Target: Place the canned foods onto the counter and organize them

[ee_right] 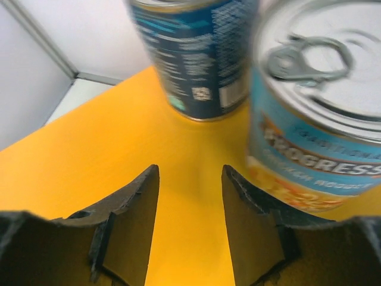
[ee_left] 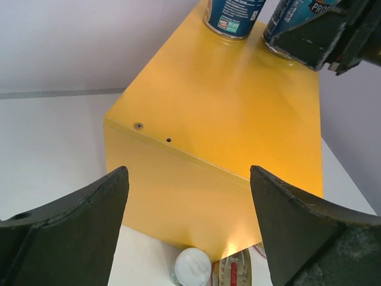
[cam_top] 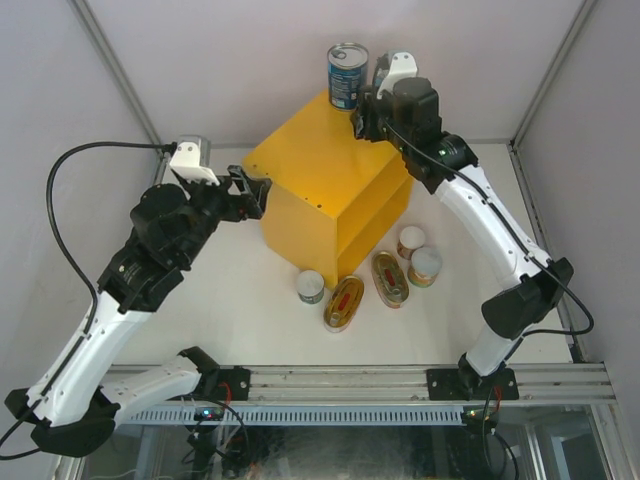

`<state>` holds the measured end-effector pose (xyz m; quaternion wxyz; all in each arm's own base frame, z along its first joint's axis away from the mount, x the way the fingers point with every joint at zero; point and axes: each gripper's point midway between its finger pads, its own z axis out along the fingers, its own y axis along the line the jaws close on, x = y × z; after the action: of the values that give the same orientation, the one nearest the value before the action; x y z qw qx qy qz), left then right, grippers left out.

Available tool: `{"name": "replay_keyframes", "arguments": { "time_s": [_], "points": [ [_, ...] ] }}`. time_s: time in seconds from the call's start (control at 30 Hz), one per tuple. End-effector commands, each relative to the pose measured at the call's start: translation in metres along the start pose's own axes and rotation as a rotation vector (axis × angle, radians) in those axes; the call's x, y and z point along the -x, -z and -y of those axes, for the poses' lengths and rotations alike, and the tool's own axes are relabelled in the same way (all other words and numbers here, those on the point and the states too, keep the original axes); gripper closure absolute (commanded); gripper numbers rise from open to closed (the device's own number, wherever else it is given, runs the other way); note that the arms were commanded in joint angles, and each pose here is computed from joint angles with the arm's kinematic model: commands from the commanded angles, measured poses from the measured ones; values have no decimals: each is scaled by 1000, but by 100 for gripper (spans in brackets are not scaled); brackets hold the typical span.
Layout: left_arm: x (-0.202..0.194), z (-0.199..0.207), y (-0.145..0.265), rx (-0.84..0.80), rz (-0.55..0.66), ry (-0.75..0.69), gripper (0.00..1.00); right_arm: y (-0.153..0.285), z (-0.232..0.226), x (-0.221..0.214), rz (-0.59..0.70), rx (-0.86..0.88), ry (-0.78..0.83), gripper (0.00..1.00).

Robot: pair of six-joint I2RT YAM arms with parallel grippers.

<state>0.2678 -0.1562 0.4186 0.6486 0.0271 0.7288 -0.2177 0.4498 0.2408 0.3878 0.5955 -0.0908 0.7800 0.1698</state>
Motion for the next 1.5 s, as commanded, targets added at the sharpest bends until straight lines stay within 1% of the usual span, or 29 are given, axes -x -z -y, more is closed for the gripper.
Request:
{"name": "replay_keyframes", "arguments": {
  "time_s": [0.0,0.07,0.2,0.27,0.37,0.53,0.7,0.83,1.0,1.17,1.23,1.27,1.37,1.47],
  "points": [
    [23,-3,13,14,51,9,13,38,-54,34,60,117,52,53],
    [27,-5,17,20,56,4,12,52,-65,30,52,122,49,52],
    [29,-7,25,26,51,1,11,93,-84,20,48,120,30,52],
    [27,-8,28,23,44,7,10,115,-92,9,34,120,29,52],
    [27,-4,33,-7,42,18,10,149,-100,-20,-20,121,5,52],
    [30,6,34,-52,48,45,10,201,-78,-75,-78,43,-91,52],
    [29,13,31,-84,50,77,10,229,-28,-136,-168,-149,-192,52],
    [26,18,26,-102,43,83,10,238,10,-165,-223,-313,-236,52],
    [27,21,23,-116,46,84,10,236,46,-204,-313,-491,-329,53],
    [24,26,20,-142,40,89,10,223,69,-226,-336,-554,-441,52],
    [24,28,20,-153,40,91,10,218,80,-233,-352,-586,-457,46],
    [23,29,19,-155,39,91,10,215,84,-237,-367,-597,-468,44],
    [21,30,18,-161,35,89,10,206,92,-247,-408,-602,-485,42],
    [18,30,16,-166,30,87,10,197,97,-250,-415,-608,-472,38]
  ]
}}
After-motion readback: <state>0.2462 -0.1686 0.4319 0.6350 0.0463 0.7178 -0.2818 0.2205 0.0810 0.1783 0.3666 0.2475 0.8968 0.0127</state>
